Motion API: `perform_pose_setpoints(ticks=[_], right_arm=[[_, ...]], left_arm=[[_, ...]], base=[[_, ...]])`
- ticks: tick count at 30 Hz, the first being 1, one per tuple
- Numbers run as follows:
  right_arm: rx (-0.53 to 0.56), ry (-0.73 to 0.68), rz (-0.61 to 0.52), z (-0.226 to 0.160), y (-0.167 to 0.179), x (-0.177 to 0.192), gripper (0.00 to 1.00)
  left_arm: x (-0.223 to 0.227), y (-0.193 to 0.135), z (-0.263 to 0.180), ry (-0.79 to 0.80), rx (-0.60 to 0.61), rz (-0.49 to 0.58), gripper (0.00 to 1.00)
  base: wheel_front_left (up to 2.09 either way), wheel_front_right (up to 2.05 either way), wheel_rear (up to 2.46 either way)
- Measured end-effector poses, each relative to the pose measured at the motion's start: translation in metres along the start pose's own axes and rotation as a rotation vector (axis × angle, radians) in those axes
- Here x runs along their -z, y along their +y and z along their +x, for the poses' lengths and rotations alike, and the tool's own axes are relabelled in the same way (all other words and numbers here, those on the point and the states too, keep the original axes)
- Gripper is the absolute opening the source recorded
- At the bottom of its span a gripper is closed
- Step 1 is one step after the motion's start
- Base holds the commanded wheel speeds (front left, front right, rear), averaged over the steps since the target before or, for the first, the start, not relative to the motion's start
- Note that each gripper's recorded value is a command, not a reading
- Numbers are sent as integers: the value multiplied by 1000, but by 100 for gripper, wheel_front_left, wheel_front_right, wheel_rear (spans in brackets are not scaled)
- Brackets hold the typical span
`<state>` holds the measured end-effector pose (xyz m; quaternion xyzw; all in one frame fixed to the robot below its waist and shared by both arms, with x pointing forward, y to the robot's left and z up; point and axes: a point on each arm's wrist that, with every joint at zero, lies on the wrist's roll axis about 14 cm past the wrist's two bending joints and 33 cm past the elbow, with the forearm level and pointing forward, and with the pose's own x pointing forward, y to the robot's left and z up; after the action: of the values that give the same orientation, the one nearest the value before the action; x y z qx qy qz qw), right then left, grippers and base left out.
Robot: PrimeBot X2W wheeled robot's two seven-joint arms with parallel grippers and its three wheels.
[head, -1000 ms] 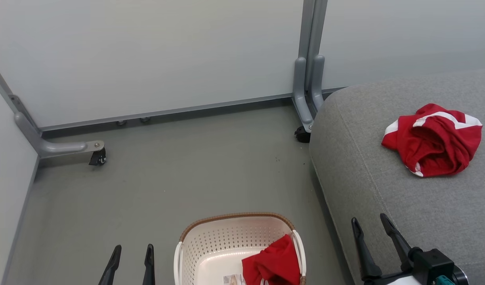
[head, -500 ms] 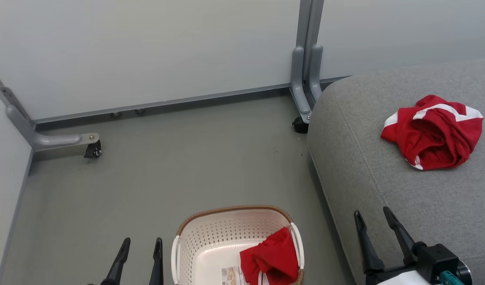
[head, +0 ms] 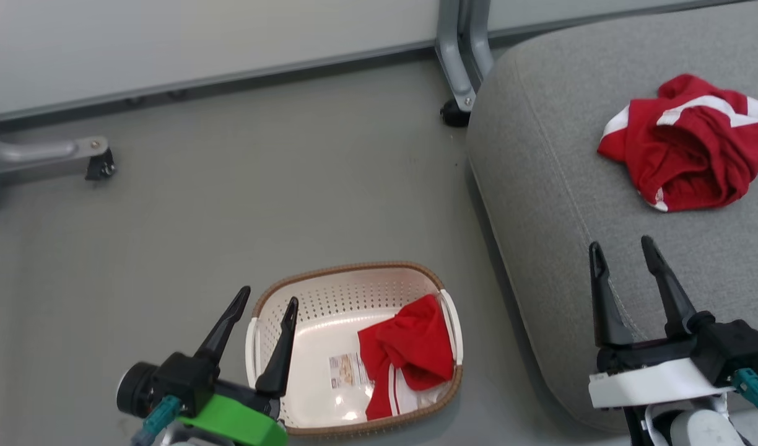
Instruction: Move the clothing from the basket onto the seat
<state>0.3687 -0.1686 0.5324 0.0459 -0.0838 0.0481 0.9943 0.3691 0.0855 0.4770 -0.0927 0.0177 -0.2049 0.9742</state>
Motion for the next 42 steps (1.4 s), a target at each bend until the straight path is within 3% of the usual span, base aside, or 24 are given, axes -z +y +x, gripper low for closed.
perform_pose_setpoints(ticks=[12,21,34,42], right_arm=[[82,1,-16,49,-37,21,100],[184,57,-64,67,-80,59,100],[168,160,-38,82,-81,125,100],[169,211,-48,78,-84,146,100]], left_arm=[[91,-20,55,284,312,-14,100],[161,-37,80,435,541,-4,100],[262,-55,71,612,803,30,100],[297,-64,73,631,868,38,100]], base=[[0,0,0],[0,0,0],[0,0,0],[0,0,0]])
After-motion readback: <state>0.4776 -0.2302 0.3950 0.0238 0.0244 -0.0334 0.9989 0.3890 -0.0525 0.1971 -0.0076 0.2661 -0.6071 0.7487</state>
